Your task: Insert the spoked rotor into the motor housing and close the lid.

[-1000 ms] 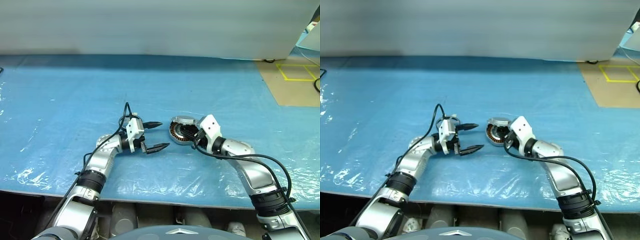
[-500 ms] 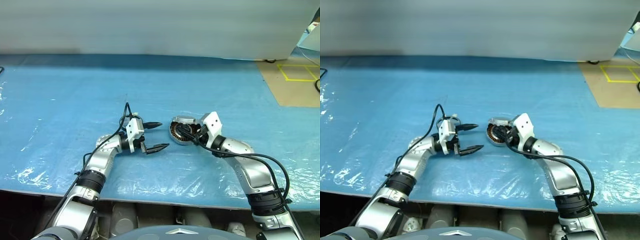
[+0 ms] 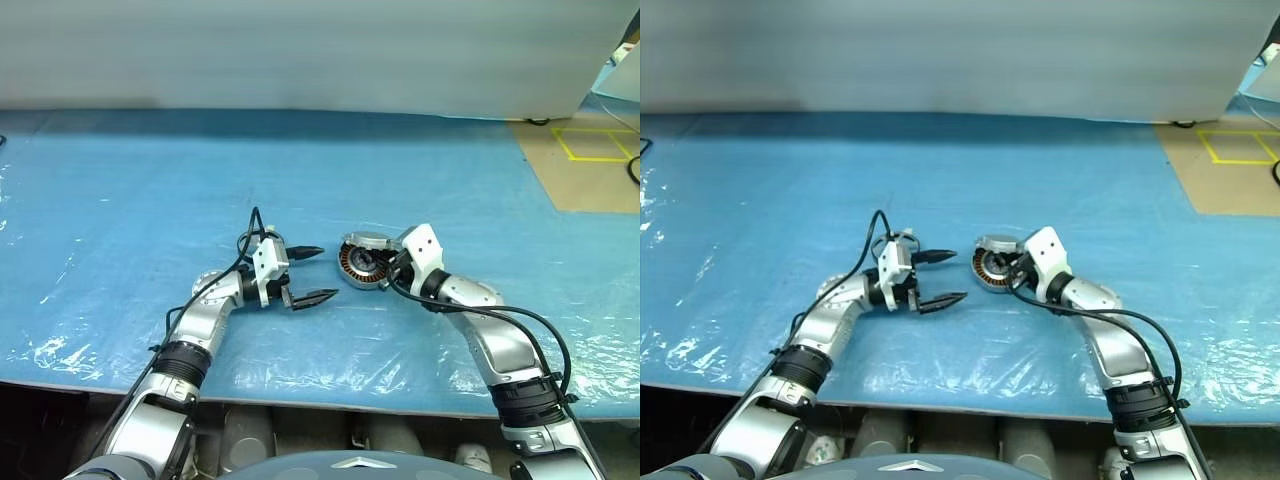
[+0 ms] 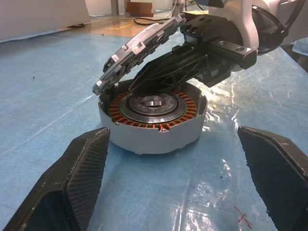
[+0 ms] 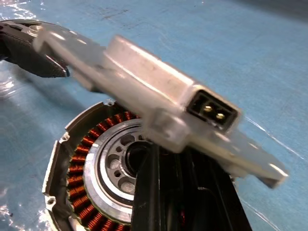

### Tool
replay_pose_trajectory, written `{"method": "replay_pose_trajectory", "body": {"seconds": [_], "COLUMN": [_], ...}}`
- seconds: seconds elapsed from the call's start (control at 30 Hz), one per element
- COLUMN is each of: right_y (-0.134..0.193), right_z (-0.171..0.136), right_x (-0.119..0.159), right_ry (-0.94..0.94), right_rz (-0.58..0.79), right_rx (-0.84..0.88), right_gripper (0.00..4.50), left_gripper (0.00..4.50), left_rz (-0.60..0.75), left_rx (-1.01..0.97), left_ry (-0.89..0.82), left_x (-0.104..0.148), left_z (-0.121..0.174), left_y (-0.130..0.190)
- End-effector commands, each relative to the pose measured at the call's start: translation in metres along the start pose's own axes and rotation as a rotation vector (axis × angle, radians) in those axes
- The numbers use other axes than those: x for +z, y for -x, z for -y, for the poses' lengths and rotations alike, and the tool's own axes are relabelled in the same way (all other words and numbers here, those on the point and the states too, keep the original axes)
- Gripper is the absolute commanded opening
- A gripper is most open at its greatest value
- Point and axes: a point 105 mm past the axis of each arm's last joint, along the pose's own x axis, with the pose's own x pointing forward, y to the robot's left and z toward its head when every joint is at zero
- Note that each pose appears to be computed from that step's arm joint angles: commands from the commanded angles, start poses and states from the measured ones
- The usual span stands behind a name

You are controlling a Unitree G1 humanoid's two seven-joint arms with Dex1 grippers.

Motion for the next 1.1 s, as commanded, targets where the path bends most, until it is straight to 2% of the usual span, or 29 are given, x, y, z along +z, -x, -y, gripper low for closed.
{"method": "replay_pose_trajectory", "body": {"seconds": [0.03,0.23,0.4,0.6,0.7,0.9,1.1], "right_y": [-0.003,-0.003,-0.005,-0.008,-0.011,-0.009,-0.006], "right_z": [-0.019,-0.03,-0.026,-0.024,-0.021,-0.026,-0.028], "right_x": [0.005,-0.008,-0.001,-0.001,0.001,-0.014,0.002], "right_ry": [-0.023,0.007,0.015,0.102,0.097,-0.008,-0.067], "right_rz": [0.02,-0.041,-0.003,-0.032,-0.035,-0.11,0.017], "right_rx": [0.077,0.138,0.108,0.106,0.085,0.106,0.115], "right_gripper": [0.05,0.05,0.05,0.05,0.05,0.05,0.05], "left_gripper": [4.5,4.5,4.5,4.5,4.5,4.5,4.5], "left_rz": [0.009,0.008,0.006,0.007,0.008,0.007,0.005], "left_rx": [0.002,0.003,0.003,0.001,-0.001,0.0,0.003], "left_ry": [-0.015,-0.013,-0.012,-0.012,-0.012,-0.011,-0.01], "left_x": [0.004,0.003,0.002,0.003,0.003,0.002,0.002], "left_z": [0.0,-0.001,0.0,0.0,-0.001,0.0,-0.001], "left_y": [0.001,0.001,0.001,0.0,0.0,-0.001,0.0]}}
